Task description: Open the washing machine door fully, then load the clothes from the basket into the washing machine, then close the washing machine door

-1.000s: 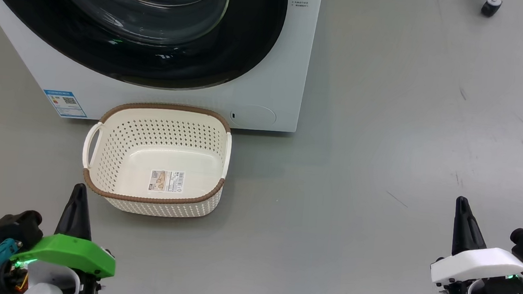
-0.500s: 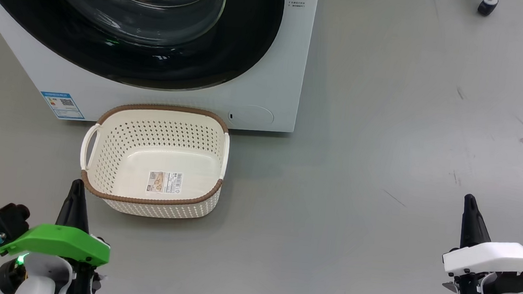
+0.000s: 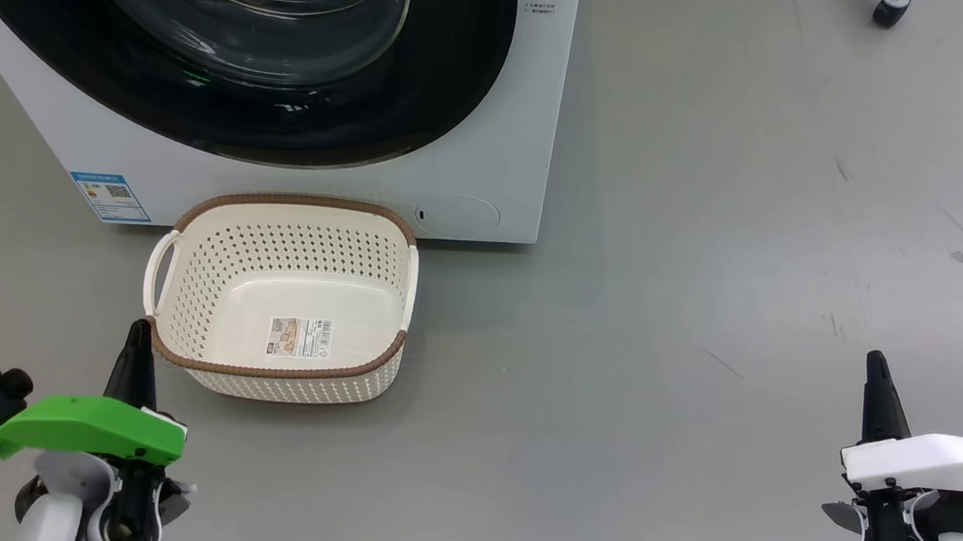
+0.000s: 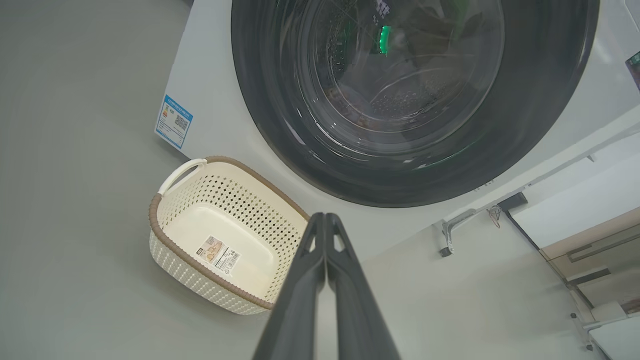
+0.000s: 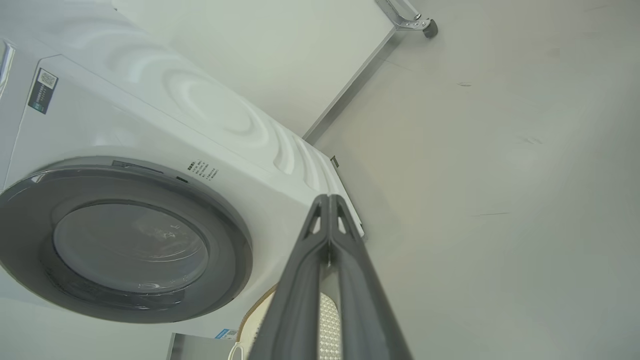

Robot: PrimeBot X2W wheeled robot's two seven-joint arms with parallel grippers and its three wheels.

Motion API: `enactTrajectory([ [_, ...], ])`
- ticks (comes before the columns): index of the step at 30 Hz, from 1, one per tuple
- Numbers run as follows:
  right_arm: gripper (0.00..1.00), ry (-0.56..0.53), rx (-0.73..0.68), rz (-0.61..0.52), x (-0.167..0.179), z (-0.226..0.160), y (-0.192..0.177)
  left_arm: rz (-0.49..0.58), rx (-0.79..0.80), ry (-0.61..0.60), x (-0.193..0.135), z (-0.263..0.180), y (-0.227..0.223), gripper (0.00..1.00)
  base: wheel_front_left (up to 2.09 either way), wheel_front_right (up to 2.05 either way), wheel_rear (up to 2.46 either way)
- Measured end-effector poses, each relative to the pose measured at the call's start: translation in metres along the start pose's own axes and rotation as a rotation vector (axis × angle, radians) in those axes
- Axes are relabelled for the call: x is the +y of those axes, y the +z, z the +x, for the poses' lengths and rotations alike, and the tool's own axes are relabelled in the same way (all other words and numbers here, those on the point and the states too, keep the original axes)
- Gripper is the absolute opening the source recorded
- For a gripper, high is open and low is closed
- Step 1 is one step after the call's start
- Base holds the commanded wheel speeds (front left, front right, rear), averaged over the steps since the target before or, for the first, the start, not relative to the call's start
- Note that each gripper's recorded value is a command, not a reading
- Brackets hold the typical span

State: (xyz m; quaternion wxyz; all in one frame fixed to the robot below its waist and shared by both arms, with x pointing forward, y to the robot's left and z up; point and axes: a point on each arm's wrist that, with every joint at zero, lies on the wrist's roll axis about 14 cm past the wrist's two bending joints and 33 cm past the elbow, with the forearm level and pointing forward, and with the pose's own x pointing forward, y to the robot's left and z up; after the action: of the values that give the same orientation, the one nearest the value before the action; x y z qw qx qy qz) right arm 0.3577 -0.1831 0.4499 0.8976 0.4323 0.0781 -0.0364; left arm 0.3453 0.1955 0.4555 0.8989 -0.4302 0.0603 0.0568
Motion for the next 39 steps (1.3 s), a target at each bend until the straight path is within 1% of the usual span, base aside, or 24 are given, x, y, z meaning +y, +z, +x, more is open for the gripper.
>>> enactTrajectory([
  [19,0.0,-0.002,-0.018,0.254,0.001,0.005,0.011,-0.254,0.022,-0.007,-0.004,0.008,0.0,0.0,0.0,0.0,0.0],
  [39,0.0,0.026,-0.042,0.535,0.005,0.008,0.026,-0.529,0.044,-0.056,-0.019,0.02,0.004,0.0,0.0,0.0,0.0],
])
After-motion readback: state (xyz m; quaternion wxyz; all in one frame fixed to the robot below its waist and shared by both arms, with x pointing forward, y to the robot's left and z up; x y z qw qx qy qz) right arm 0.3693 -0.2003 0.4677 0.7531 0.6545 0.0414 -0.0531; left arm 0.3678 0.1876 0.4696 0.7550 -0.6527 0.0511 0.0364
